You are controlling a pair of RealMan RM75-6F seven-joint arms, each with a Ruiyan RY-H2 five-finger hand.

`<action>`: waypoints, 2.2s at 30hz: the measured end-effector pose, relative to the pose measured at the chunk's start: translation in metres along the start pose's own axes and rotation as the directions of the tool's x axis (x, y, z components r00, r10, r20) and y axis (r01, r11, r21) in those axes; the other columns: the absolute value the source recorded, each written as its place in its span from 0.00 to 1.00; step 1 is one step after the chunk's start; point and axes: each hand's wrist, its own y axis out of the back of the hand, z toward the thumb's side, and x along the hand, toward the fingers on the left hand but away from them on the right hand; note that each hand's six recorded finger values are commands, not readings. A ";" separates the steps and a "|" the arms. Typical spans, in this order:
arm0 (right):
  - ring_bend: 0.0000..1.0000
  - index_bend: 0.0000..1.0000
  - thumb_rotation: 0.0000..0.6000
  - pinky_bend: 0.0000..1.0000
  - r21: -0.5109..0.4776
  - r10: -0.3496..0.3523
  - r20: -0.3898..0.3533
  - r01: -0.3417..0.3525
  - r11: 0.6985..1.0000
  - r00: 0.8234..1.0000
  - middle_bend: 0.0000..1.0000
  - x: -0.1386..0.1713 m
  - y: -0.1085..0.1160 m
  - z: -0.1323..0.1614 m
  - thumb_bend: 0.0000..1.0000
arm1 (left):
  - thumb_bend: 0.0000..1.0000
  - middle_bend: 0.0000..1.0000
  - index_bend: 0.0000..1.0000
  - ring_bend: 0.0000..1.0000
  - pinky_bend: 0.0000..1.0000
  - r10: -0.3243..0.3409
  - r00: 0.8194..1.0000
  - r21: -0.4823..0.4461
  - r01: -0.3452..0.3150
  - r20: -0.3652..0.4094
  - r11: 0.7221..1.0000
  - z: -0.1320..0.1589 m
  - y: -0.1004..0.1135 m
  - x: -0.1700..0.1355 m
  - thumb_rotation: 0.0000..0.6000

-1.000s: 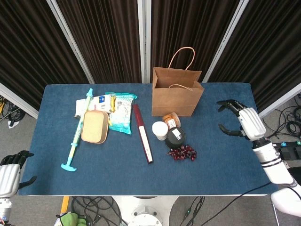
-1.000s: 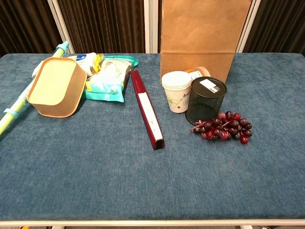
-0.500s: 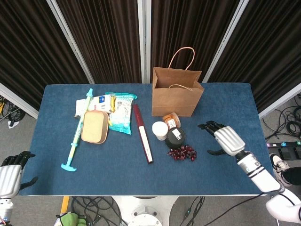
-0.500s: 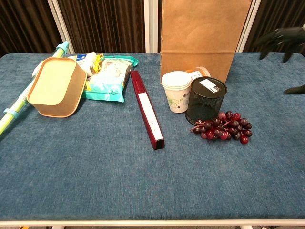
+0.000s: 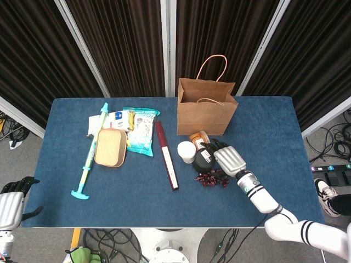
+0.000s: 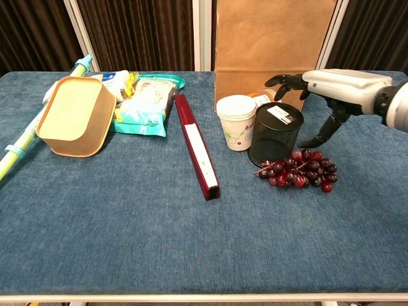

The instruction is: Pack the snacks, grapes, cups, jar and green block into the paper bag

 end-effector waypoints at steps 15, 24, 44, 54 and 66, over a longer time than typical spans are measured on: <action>0.04 0.23 1.00 0.20 -0.027 0.010 0.030 -0.009 1.000 1.000 0.22 -0.020 -0.010 0.007 0.12 | 0.04 0.35 0.36 0.31 0.26 -0.001 1.000 0.002 0.001 -0.008 1.000 -0.004 0.000 0.000 1.00; 0.07 0.25 1.00 0.21 -0.036 0.022 0.023 -0.021 0.999 0.999 0.26 -0.019 -0.015 0.010 0.14 | 0.04 0.35 0.36 0.31 0.26 -0.004 1.000 0.001 0.004 -0.005 1.000 -0.003 -0.002 0.001 1.00; 0.22 0.41 1.00 0.31 -0.238 -0.324 -0.118 0.290 0.927 0.939 0.42 0.034 0.101 0.022 0.25 | 0.04 0.35 0.36 0.31 0.26 0.002 1.000 0.007 -0.002 -0.004 1.000 -0.002 0.002 -0.001 1.00; 0.21 0.42 1.00 0.31 -0.427 -0.658 -0.068 0.575 0.698 0.750 0.42 0.065 0.206 -0.003 0.25 | 0.04 0.35 0.36 0.31 0.26 0.001 1.000 0.007 -0.001 -0.001 1.000 -0.001 0.002 -0.001 1.00; 0.21 0.42 1.00 0.32 -0.363 -0.712 0.134 0.703 0.611 0.689 0.40 0.041 0.238 -0.058 0.24 | 0.04 0.35 0.36 0.31 0.26 -0.005 1.000 0.007 0.005 -0.003 1.000 -0.001 0.000 -0.001 1.00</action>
